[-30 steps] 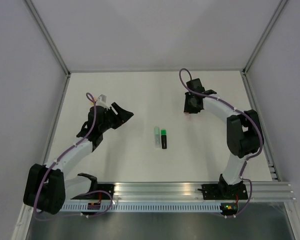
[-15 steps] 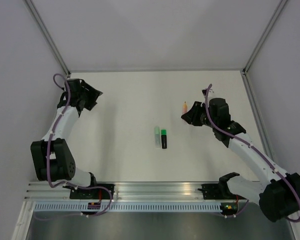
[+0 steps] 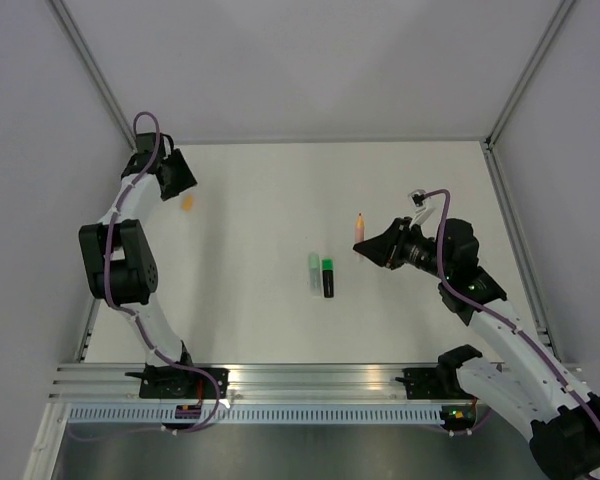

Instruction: Insert the pens into the pen caps

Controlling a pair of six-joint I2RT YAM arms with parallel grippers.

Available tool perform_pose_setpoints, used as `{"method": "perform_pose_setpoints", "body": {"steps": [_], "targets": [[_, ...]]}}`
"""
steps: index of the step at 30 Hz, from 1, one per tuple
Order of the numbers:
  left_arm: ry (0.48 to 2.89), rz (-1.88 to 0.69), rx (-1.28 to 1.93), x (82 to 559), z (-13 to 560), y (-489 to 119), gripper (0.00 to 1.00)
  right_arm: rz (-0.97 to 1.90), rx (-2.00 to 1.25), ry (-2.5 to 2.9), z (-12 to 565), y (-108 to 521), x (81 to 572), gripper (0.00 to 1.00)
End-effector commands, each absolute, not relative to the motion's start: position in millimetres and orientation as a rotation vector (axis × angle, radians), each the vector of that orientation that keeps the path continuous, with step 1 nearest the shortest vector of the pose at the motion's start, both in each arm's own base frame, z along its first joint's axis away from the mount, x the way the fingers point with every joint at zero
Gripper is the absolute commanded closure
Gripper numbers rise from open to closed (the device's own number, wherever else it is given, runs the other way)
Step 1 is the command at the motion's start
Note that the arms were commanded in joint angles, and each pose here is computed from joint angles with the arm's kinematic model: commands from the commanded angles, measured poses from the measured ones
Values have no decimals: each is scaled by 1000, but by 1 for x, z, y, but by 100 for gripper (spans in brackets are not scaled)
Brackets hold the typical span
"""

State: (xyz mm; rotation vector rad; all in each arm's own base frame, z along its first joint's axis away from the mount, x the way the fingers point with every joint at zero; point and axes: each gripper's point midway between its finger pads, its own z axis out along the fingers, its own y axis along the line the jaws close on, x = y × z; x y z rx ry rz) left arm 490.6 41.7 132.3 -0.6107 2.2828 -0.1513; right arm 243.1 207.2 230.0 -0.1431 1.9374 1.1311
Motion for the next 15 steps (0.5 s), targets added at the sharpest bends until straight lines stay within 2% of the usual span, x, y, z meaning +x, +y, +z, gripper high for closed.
{"method": "perform_pose_setpoints", "body": {"steps": [1, 7, 15], "targets": [[2363, -117, -264, 502, 122, 37, 39, 1224, -222, 1828, 258, 216, 232, 100], [2461, 116, -103, 497, 86, 68, 39, 1219, -229, 1814, 261, 214, 228, 100], [2518, 112, 93, 512, 65, 68, 40, 1229, -238, 1797, 266, 214, 224, 100]]}}
